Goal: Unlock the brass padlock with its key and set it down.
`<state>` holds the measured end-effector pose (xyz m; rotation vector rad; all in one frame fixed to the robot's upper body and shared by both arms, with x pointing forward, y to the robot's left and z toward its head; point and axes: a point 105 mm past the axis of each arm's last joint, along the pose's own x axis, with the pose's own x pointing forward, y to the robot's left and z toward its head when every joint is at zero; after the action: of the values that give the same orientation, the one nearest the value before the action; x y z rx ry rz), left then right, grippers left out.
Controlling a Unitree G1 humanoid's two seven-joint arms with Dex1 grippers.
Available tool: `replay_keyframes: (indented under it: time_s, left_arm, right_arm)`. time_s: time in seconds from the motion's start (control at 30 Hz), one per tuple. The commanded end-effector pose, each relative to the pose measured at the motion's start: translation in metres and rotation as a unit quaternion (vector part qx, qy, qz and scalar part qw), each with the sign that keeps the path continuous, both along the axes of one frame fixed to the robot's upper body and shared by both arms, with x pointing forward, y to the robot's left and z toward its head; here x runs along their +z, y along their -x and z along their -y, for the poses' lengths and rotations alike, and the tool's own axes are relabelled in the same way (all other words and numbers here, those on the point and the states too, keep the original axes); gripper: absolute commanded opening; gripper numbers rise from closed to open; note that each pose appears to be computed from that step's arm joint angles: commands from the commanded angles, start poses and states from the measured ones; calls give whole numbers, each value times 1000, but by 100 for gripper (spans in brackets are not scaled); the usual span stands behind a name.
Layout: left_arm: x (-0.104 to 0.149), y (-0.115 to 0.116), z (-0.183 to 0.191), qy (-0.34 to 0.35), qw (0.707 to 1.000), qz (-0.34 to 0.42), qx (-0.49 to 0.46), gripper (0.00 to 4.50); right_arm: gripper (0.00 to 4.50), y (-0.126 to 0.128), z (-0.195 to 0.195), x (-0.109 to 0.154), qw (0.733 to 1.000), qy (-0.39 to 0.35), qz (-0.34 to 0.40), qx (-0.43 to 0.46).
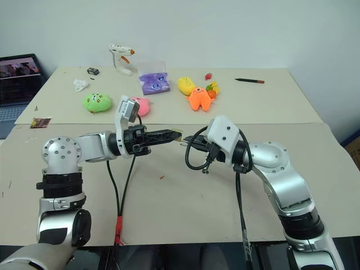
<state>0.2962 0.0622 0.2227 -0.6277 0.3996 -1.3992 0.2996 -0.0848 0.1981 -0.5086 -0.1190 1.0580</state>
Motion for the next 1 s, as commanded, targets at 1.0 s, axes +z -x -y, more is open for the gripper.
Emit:
replay_keyframes:
  time_s: [1.0]
  left_arm:
    - [23,-14,0,-4,999,41,8,5]
  right_arm:
    - [3,42,-16,21,996,-39,-43,63]
